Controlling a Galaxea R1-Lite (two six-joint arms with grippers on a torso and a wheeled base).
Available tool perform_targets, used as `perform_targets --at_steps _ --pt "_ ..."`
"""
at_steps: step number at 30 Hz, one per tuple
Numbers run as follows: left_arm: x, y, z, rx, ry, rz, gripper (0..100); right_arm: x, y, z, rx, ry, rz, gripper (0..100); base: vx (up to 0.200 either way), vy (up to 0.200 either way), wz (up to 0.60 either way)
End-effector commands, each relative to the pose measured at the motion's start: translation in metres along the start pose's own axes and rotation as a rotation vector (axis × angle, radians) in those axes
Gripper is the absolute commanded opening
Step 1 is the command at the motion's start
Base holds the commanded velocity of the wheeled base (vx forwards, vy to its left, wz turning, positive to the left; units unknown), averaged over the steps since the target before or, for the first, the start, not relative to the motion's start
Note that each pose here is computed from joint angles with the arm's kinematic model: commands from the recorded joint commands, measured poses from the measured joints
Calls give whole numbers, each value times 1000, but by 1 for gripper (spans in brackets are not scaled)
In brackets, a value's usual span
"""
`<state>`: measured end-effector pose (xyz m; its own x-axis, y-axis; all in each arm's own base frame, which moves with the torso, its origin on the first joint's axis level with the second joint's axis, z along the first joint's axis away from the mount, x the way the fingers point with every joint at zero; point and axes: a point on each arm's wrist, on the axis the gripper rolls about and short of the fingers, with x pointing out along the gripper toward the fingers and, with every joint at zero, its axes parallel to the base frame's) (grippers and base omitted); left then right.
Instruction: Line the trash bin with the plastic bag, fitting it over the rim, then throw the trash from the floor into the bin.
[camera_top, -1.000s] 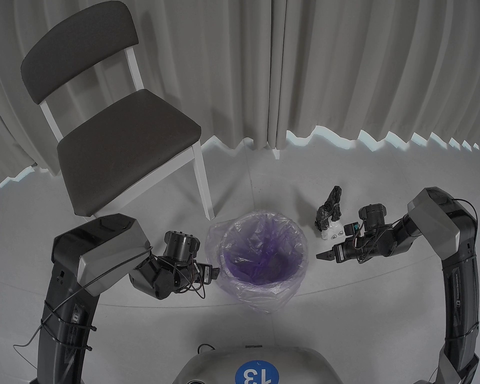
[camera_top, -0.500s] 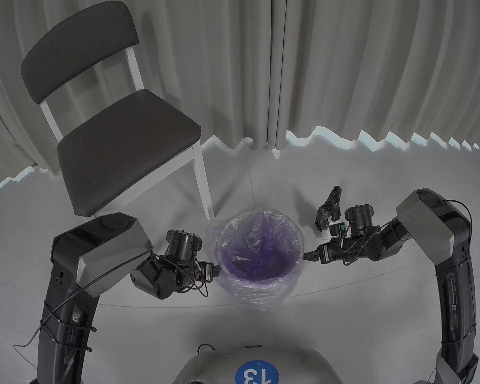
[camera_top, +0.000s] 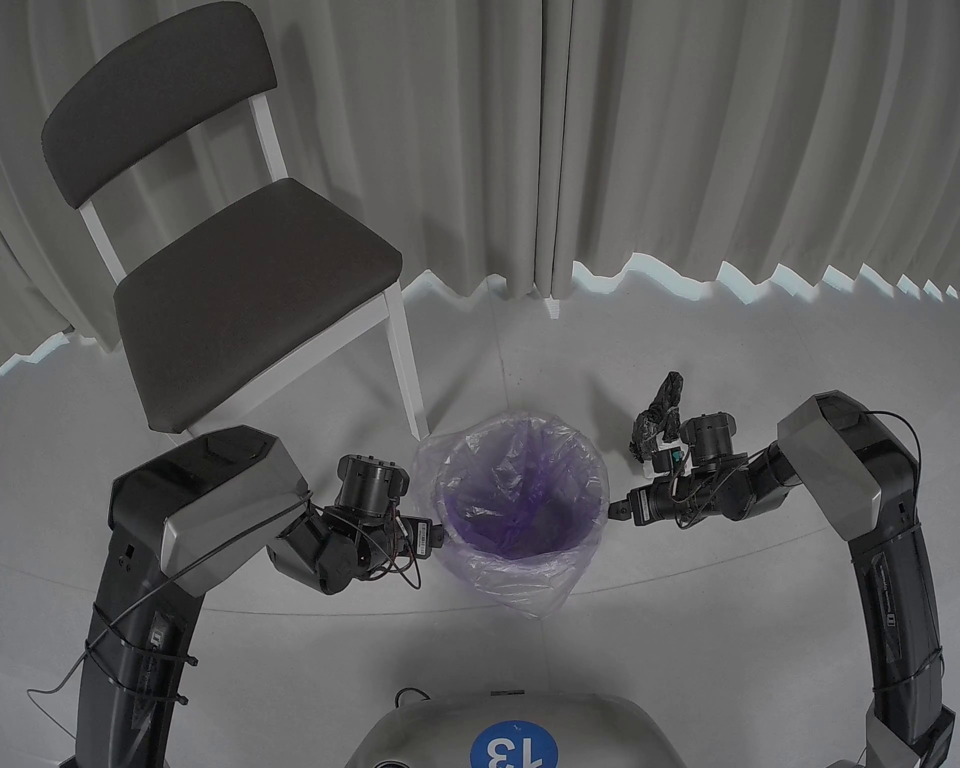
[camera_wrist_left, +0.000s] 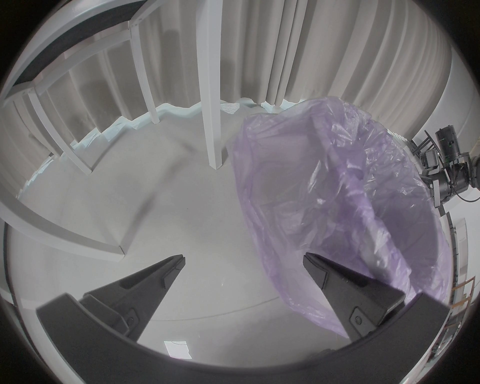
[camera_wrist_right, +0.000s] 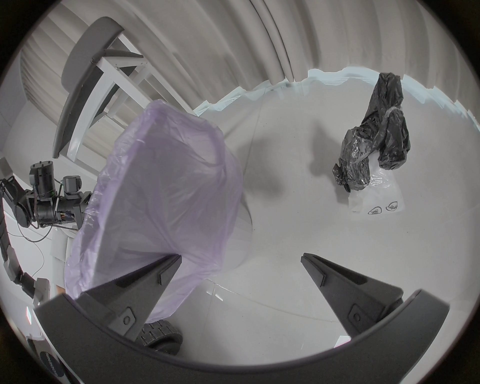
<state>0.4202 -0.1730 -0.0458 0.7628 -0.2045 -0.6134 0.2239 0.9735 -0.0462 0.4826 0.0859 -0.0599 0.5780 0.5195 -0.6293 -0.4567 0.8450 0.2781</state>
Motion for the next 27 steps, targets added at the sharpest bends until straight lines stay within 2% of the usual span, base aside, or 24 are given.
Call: perform_targets --at_steps 1,7,11,21,27 --pt "7 -1 -10 0 22 1 100 9 -5 -7 5 9 -4 100 0 0 0" --pt "11 -1 -15 -5 19 0 100 13 -9 -8 7 8 -9 100 0 0 0" --pt "15 -5 -9 8 12 -4 100 29 -16 -8 9 18 -9 100 0 0 0" --pt "18 -14 -4 30 87 2 100 34 -19 -7 12 43 -23 100 0 0 0" --pt "17 -20 -6 27 90 -5 100 34 -20 -9 19 48 -24 100 0 0 0"
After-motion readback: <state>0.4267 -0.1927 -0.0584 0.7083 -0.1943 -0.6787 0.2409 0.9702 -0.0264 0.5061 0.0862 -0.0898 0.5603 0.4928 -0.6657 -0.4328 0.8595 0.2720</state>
